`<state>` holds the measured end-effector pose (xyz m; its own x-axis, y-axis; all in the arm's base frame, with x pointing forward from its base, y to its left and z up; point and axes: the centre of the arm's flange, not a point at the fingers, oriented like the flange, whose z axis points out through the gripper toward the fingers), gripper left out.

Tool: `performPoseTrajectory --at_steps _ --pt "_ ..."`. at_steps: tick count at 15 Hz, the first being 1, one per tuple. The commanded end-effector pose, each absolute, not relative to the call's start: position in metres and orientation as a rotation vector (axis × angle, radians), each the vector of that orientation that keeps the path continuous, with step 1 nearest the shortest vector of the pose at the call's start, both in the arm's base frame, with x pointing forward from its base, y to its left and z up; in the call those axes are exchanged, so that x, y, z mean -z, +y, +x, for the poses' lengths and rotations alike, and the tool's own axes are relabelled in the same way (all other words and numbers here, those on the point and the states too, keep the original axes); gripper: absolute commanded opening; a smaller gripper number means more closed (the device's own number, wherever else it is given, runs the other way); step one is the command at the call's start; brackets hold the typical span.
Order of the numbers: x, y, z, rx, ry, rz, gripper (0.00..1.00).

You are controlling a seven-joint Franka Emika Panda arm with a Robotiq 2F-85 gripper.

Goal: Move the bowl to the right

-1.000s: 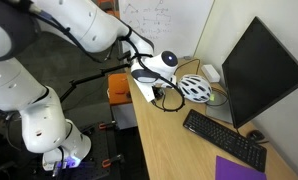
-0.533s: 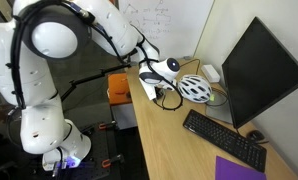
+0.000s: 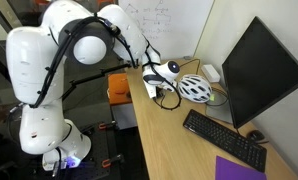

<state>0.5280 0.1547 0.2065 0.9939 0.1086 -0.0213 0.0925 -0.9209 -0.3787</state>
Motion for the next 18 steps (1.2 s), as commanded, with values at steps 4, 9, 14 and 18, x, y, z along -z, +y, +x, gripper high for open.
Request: performPoseTrajectory --at_steps 4,9,14,18 --pt "-0.212 0.171 0.536 -0.011 -0.220 -2.750 0.26" --pt "-0.213 0.169 0.536 -0.016 -0.223 -2.748 0.00" --pt "-0.231 0.153 0.539 0.052 -0.198 -2.747 0.01" --pt "-0.254 0.092 0.546 0.134 -0.157 -2.798 0.01"
